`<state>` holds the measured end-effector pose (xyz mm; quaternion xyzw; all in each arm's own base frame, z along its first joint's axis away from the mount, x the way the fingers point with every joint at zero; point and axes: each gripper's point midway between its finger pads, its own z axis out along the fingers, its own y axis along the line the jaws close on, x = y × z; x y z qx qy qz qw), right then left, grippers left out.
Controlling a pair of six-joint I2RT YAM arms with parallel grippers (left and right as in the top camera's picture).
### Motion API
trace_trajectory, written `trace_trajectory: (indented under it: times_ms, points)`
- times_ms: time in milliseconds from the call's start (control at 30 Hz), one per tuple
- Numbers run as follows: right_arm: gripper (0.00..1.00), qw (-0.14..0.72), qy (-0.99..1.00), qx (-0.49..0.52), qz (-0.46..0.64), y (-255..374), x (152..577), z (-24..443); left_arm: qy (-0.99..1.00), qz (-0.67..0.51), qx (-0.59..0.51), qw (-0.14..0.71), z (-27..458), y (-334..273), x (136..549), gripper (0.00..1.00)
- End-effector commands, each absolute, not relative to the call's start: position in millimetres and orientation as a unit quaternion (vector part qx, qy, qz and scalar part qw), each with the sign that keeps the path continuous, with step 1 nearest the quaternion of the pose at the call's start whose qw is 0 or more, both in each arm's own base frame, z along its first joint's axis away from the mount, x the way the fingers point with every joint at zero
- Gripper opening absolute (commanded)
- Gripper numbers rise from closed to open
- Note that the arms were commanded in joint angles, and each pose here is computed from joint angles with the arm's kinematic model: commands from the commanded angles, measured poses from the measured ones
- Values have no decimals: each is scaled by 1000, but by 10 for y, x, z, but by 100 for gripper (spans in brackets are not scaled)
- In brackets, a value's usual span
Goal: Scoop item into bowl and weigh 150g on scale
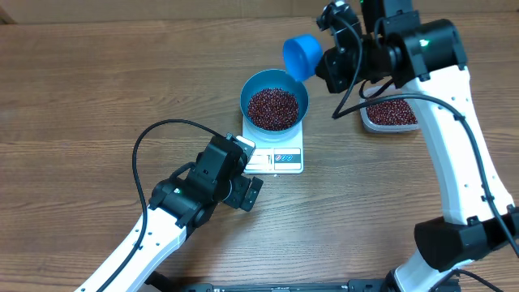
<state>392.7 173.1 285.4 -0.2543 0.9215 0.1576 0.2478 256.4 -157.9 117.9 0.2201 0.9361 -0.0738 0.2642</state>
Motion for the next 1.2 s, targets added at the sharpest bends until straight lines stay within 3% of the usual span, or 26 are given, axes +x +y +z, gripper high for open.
trace_trajectory:
  times_ms: [0, 567, 1167]
  points:
    - [4, 237, 926, -260, 135, 1753, 3948, 2752, 933, -78, 223, 273, 1260, -1604, 2611, 100]
    - [4, 162, 949, -264, 54, 1937, 4094, 2011, 933, -78, 223, 273, 1260, -1604, 2611, 100]
    - [4, 168, 943, -284, -41, 2097, 4168, 1777, 933, -78, 223, 273, 1260, -1604, 2611, 100]
